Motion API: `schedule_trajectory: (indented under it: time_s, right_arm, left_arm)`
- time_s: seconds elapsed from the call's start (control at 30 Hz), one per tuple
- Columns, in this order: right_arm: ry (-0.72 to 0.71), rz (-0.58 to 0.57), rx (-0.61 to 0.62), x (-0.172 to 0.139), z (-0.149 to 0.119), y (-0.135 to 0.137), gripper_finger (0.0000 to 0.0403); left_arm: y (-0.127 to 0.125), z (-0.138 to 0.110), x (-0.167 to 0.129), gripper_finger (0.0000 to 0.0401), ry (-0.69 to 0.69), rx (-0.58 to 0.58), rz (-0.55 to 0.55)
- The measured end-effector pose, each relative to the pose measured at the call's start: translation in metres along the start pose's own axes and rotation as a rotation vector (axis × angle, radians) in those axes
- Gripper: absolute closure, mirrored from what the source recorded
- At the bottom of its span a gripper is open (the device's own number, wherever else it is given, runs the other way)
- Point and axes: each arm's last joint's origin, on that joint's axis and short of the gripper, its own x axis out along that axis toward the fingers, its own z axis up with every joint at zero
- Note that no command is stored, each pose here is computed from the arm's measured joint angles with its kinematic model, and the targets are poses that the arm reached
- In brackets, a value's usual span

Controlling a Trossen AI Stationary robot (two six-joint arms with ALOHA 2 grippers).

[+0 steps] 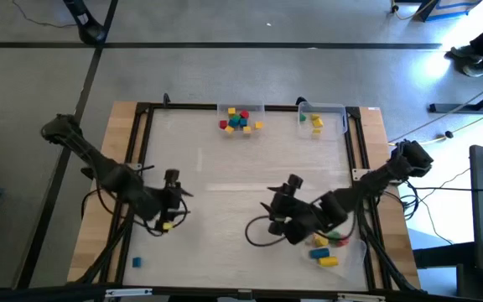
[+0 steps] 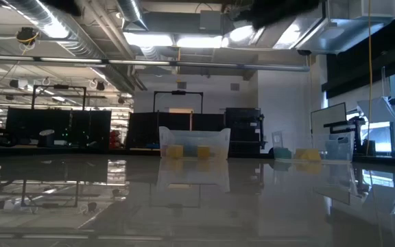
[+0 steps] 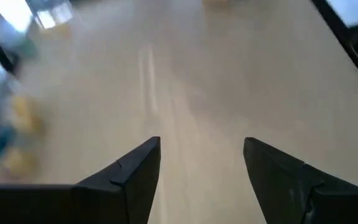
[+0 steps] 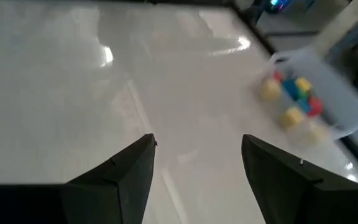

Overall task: Sort blocks by size
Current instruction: Put the triangle blue block into the top right transparent bin

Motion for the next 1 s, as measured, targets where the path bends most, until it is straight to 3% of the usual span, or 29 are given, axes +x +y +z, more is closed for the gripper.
schedule_trajectory:
  time_s: [0.3,0.43,0.63,1.0]
  right_arm:
    - [0.111,0.006,0.007,0.042,-0.034,-0.016,0.0164]
    - [0.105,0.002,0.021,0.047,-0.038,-0.017,0.0164]
    - [0.093,0.002,0.004,0.047,-0.037,-0.017,0.0164]
    - [0.118,0.086,0.025,0.047,-0.037,-0.013,0.0164]
  left_arm:
    - [-0.069,-0.013,-0.002,0.0182,0.437,-0.258,-0.374]
    - [-0.102,-0.029,-0.008,0.0182,0.634,-0.351,-0.446]
    - [-0.135,-0.051,-0.012,0.0182,0.797,-0.468,-0.376]
    - [-0.184,-0.090,-0.004,0.0182,0.887,-0.440,-0.278]
